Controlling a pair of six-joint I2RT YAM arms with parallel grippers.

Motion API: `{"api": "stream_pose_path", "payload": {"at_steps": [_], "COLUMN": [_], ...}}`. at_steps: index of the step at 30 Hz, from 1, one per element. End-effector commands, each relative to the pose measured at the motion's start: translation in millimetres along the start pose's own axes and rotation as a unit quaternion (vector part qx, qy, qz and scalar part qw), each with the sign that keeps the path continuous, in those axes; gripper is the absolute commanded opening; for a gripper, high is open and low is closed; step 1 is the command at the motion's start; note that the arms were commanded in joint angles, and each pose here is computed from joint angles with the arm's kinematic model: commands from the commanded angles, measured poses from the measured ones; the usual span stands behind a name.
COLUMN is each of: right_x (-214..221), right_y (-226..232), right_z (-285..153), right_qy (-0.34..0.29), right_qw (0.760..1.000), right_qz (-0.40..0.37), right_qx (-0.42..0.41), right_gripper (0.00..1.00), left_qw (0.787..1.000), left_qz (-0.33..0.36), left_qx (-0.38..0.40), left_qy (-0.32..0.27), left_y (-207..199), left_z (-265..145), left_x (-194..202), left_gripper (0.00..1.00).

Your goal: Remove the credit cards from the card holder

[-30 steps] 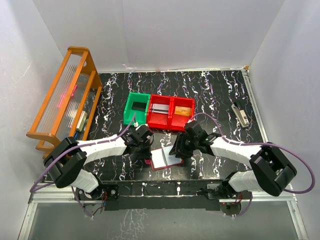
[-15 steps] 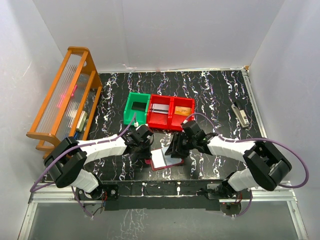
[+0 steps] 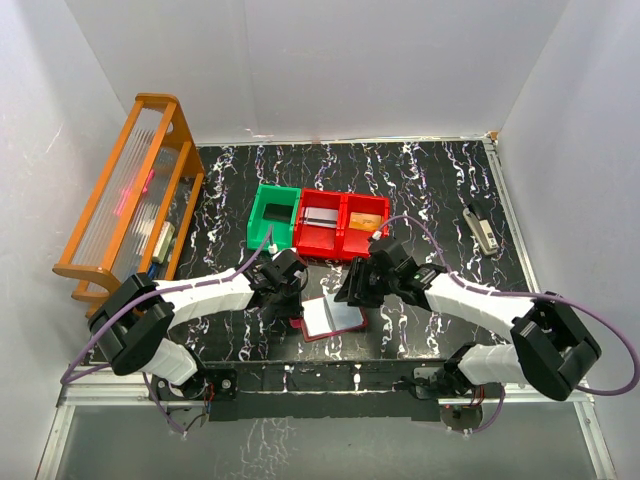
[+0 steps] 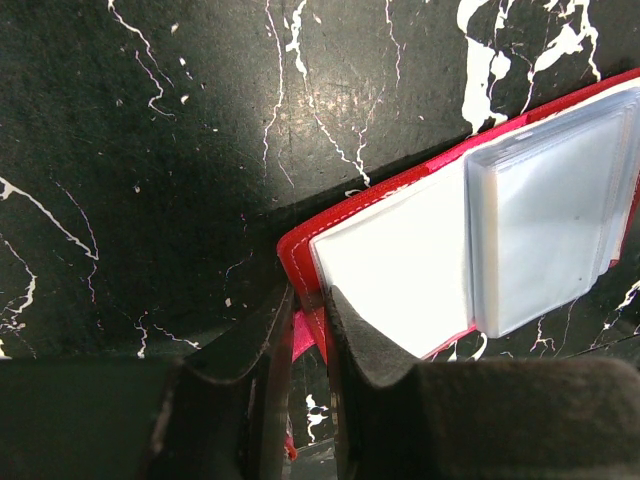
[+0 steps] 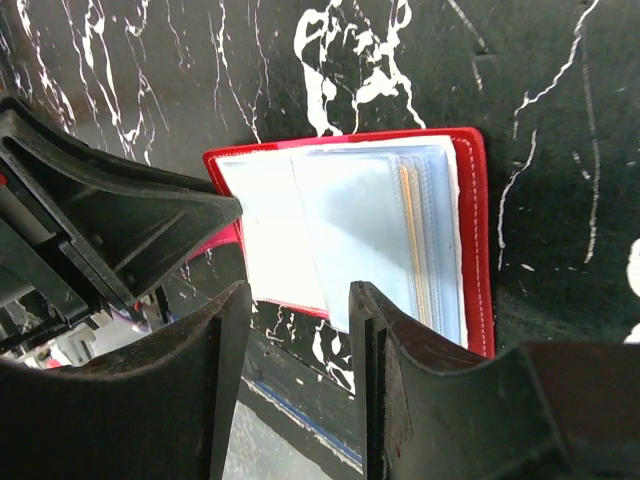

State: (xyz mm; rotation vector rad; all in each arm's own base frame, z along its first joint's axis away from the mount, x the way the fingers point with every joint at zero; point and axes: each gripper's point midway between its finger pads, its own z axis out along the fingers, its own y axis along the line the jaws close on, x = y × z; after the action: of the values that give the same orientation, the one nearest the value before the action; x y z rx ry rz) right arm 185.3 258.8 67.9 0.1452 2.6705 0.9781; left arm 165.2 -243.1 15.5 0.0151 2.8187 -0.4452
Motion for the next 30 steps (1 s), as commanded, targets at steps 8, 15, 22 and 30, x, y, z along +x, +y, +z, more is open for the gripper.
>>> {"api": "stream_pose_path", "payload": {"at_steps": [8, 15, 22, 30], "right_x": [2.0, 12.6, 4.2, -22.8], "right_y": [-26.1, -28.0, -14.8, -16.5], "right_z": [11.5, 20.1, 10.7, -12.0], "right_qy": [-0.005, 0.018, 0.007, -0.055], "right_qw": [0.999, 0.999, 0.999, 0.995], "right_qz": [0.015, 0.019, 0.013, -0.014], "right_qx": [0.050, 0.038, 0.029, 0.077], "right_gripper": [0.42, 0.41, 0.41, 0.42], "left_qw": [0.999, 0.999, 0.999, 0.999], "left_qz": [0.009, 0.008, 0.009, 0.009], "left_qx": [-0.020, -0.017, -0.020, -0.016], "left_qy": [0.034, 0.035, 0.037, 0.037], "left_y": [9.8, 8.7, 9.1, 9.1], "left_z": [-0.8, 0.4, 0.2, 0.2], "left_x": [13.5, 13.5, 13.7, 15.1], "left_gripper": [0.17, 0.17, 0.16, 0.16]}}
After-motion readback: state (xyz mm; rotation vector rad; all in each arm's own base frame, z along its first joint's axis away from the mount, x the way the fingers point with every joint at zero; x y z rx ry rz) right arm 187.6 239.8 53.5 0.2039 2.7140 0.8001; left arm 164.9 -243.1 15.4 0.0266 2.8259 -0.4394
